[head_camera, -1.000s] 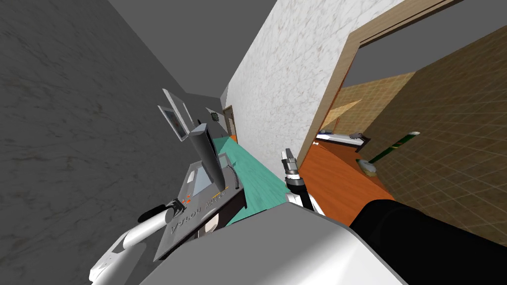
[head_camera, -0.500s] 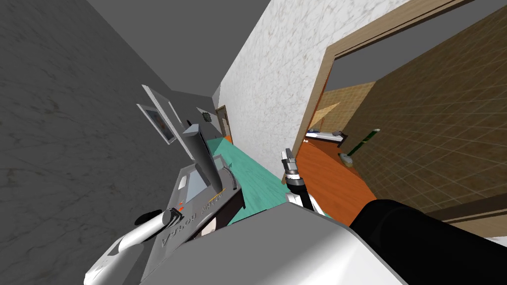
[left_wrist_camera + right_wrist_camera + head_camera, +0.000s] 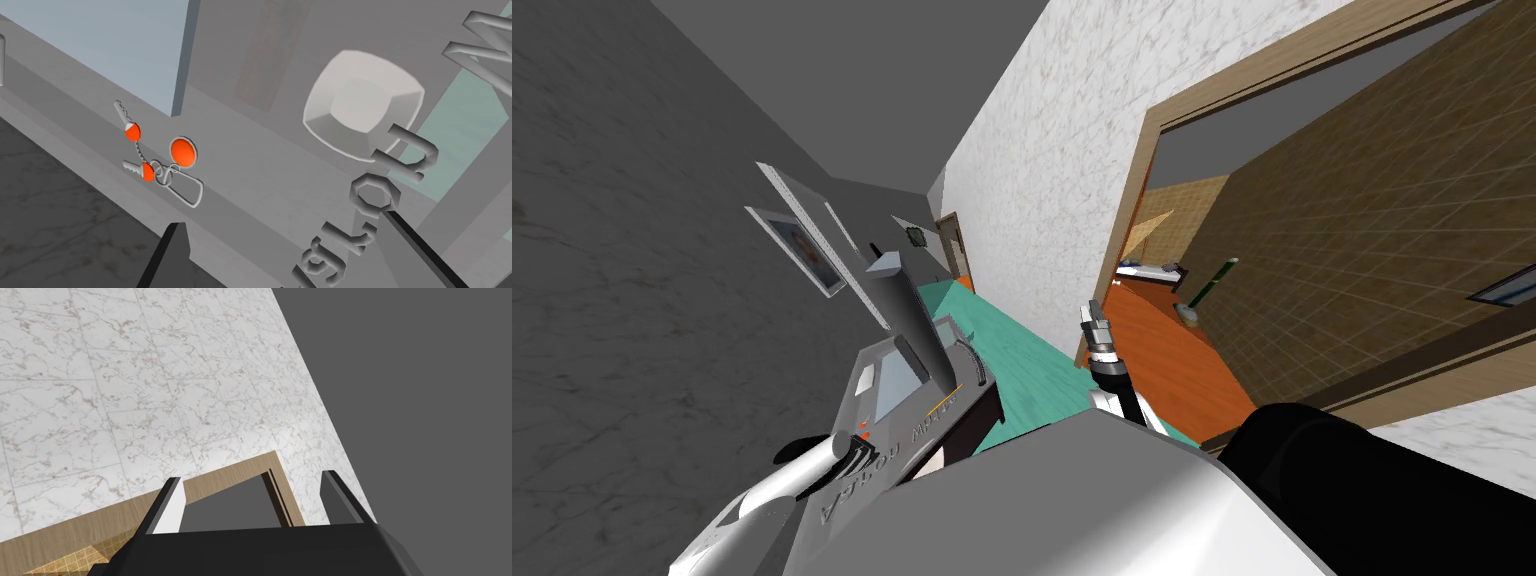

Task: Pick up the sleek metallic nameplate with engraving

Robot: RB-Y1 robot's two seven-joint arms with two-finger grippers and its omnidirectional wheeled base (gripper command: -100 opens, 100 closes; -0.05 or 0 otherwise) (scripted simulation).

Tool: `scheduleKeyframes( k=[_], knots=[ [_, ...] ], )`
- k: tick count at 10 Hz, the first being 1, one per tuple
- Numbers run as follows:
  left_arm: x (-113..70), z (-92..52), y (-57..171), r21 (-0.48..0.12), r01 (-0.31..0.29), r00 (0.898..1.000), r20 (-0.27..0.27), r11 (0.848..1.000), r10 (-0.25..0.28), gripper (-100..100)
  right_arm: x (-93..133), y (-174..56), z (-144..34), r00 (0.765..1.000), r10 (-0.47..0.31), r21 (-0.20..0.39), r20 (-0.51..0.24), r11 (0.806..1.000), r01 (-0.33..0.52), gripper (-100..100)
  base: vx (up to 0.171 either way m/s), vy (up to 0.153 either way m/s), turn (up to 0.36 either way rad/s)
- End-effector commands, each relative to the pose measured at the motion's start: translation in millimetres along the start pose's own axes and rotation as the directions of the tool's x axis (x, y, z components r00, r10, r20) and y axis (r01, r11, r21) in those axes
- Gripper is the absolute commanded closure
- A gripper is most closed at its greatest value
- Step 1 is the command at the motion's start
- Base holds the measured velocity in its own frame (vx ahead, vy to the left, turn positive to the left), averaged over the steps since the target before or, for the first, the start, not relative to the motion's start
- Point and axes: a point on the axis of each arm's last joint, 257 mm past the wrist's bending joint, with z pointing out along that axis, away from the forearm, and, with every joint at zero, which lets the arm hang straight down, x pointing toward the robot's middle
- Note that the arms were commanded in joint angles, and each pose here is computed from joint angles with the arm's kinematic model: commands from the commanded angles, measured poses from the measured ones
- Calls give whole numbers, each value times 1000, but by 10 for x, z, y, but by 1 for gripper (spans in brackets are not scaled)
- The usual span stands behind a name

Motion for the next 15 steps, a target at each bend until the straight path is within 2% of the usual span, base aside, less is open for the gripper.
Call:
scheduleKeyframes(
  k=[1, 3, 4, 6, 7, 8, 9, 10, 13, 14, 15],
  knots=[
    [-174, 26, 162, -64, 46, 998, 41, 997, -44, -100, 0, 0, 0, 1000, 0, 0, 0, 1000, 0, 0, -17, 24, -237],
    [-190, 31, 176, -67, 48, 998, 44, 997, -45, -100, 0, 0, 0, 1000, 0, 0, 0, 1000, 0, 0, -10, 16, -36],
    [-251, 34, 259, -104, 79, 995, 63, 991, -72, -100, 0, 0, 0, 1000, 0, 0, 0, 1000, 0, 0, -5, 9, -194],
    [-313, 49, 316, -115, 85, 994, 76, 990, -77, -100, 0, 0, 0, 1000, 0, 0, 0, 1000, 0, 0, -7, 14, -60],
    [-384, 50, 417, -153, 117, 990, 98, 981, -102, -100, 0, 0, 0, 1000, 0, 0, 0, 1000, 0, 0, -10, 9, -138],
    [-423, 57, 454, -160, 121, 989, 106, 980, -105, -100, 0, 0, 0, 1000, 0, 0, 0, 1000, 0, 0, -9, 14, -124],
    [-479, 50, 549, -194, 149, 984, 126, 970, -126, -100, 0, 0, 0, 1000, 0, 0, 0, 1000, 0, 0, -10, 20, -154],
    [-512, 55, 583, -199, 154, 983, 134, 968, -128, -100, 0, 0, 0, 1000, 0, 0, 0, 1000, 0, 0, -7, 19, -98],
    [-697, 21, 902, -290, 230, 964, 198, 929, -177, -100, 0, 0, 0, 1000, 0, 0, 0, 1000, 0, 0, -1, 26, -169],
    [-718, 21, 926, -293, 233, 963, 203, 927, -178, -100, 0, 0, 0, 1000, 0, 0, 0, 1000, 0, 0, 7, 26, -73],
    [-764, 5, 1013, -315, 252, 957, 220, 915, -188, -100, 0, 0, 0, 1000, 0, 0, 0, 1000, 0, 0, 10, 20, -117]
  ],
)
